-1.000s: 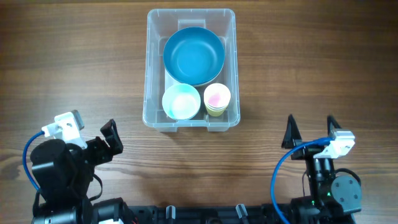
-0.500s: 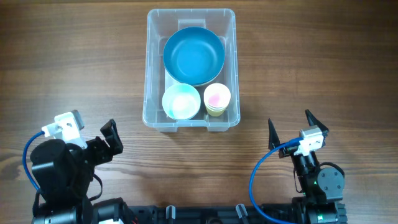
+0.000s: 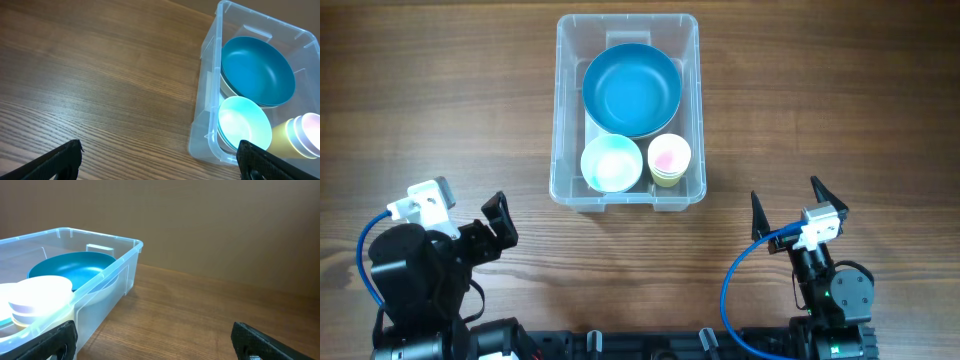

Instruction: Pack container

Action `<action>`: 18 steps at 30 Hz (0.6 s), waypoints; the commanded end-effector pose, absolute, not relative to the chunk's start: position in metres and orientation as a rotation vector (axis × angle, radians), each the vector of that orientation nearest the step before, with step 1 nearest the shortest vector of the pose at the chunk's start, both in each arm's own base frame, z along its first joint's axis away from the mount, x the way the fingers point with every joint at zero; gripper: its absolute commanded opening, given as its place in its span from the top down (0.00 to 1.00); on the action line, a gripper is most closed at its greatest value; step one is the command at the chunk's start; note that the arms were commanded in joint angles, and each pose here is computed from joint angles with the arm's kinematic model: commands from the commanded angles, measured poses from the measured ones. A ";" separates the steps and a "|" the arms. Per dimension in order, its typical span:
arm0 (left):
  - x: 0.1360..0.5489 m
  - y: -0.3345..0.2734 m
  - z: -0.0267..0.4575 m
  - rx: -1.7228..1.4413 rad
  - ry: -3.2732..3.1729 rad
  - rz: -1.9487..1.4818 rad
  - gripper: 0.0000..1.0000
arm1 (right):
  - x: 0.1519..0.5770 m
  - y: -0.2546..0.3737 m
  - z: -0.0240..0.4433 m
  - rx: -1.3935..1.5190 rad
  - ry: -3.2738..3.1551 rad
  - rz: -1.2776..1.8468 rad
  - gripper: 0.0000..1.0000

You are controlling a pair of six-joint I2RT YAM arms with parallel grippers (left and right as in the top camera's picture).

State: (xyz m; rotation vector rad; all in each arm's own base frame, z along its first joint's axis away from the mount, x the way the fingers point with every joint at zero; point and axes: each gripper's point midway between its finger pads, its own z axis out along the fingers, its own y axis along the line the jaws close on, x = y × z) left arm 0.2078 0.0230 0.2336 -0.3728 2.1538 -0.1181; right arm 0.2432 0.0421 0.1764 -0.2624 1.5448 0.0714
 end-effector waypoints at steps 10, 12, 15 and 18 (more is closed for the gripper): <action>0.206 -0.009 0.186 -0.122 1.919 -0.177 0.00 | 0.242 0.044 0.178 -0.280 1.532 0.075 0.00; 0.226 -0.009 0.192 -0.094 1.751 -0.179 0.00 | 0.242 0.044 0.178 -0.280 1.532 0.075 0.00; 0.241 -0.015 0.190 -0.024 1.606 -0.164 0.00 | 0.242 0.044 0.178 -0.280 1.532 0.075 0.00; 0.246 -0.016 0.178 0.038 1.560 -0.104 0.00 | 0.242 0.044 0.178 -0.281 1.532 0.075 0.00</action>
